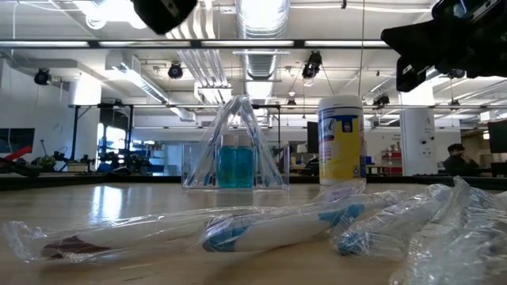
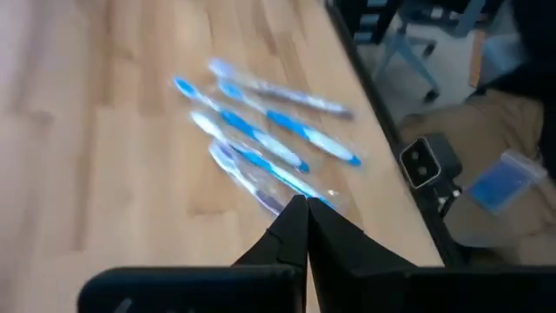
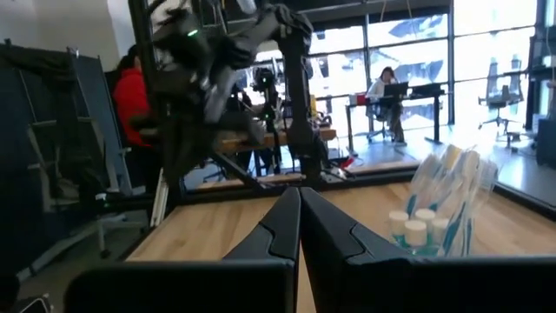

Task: Pick & Place toothbrushing station
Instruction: Put the purple toothbrush into the transparent organizer

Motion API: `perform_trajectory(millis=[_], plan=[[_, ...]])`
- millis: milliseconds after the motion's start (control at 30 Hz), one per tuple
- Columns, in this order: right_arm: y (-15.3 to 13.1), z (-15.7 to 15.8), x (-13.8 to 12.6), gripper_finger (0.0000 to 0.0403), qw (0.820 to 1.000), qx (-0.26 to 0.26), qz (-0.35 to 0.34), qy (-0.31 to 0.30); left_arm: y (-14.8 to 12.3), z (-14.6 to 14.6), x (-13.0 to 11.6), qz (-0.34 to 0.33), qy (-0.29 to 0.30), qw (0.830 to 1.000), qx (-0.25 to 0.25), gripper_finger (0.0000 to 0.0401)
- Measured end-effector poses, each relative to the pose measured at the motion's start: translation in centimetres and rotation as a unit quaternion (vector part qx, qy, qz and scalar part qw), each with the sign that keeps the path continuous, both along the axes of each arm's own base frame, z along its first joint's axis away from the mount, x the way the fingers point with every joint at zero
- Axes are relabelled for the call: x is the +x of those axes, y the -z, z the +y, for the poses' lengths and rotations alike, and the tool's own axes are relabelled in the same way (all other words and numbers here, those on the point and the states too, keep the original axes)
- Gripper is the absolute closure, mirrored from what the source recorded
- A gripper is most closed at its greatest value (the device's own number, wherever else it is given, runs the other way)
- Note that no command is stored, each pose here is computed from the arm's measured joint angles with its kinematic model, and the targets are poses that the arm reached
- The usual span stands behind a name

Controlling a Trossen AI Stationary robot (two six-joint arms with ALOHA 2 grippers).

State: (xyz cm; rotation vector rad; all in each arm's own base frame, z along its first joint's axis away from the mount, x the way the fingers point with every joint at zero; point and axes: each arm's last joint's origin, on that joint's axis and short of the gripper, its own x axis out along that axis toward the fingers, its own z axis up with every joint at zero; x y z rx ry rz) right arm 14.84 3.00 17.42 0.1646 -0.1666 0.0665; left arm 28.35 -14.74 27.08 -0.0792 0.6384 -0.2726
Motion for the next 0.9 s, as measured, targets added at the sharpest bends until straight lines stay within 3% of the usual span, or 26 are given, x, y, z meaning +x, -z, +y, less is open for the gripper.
perform_trajectory(millis=[167,400,633,900], plan=[[0.2,0.0,0.0,0.0394,1.0,0.006,0.011,-0.001,1.5,-2.1,2.8,0.041,-0.042,0.998,-0.023,0.0378],[0.2,0.0,0.0,0.0394,1.0,0.008,0.012,-0.002,4.3,-3.3,6.2,0.143,-0.162,0.976,-0.004,0.0298],[0.4,0.0,0.1,0.0394,1.0,0.008,0.02,-0.002,6.8,-5.2,9.4,0.237,-0.16,0.958,0.007,0.022],[0.7,0.0,0.1,0.0394,0.999,0.018,0.036,-0.005,7.8,-6.4,11.8,0.25,-0.159,0.955,0.017,0.0205]])
